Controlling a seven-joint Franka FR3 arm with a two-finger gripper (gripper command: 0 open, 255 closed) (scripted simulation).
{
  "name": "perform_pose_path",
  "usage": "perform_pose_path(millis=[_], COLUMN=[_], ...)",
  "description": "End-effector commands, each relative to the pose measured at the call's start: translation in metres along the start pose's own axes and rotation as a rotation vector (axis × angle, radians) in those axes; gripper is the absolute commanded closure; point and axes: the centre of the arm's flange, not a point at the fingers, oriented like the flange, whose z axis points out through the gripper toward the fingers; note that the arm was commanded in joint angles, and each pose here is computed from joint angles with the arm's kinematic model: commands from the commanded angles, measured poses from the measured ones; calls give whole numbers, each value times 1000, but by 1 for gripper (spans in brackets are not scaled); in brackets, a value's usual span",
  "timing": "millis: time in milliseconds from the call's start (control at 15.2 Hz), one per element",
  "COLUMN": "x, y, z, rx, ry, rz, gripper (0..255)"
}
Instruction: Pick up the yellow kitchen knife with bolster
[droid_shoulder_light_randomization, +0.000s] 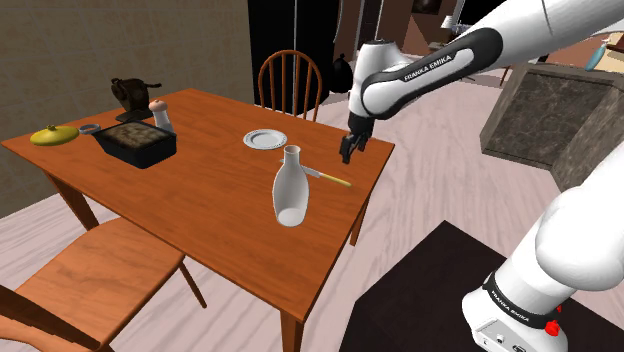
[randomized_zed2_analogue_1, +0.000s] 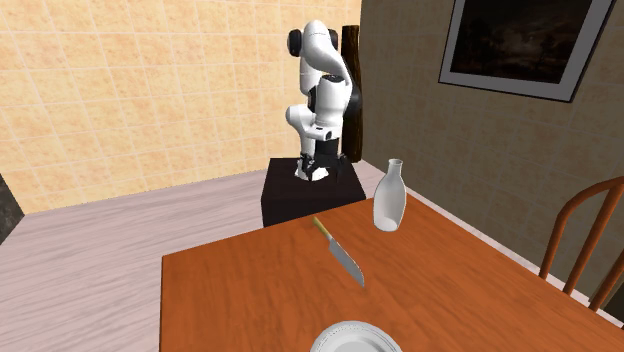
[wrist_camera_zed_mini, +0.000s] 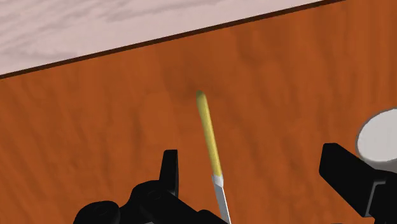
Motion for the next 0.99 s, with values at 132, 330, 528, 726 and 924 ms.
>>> perform_pose_path(millis=[132, 330, 528, 726, 924], x=[38, 67, 96, 126, 141], y=[-3, -5, -8, -12, -15], z=[34, 58, 82, 106, 124], rx=[-24, -43, -61, -79, -89], ry=[21, 37, 52, 67, 75], rz=[-56, -98, -139, -181, -204], gripper=[0, 0, 0, 0, 0])
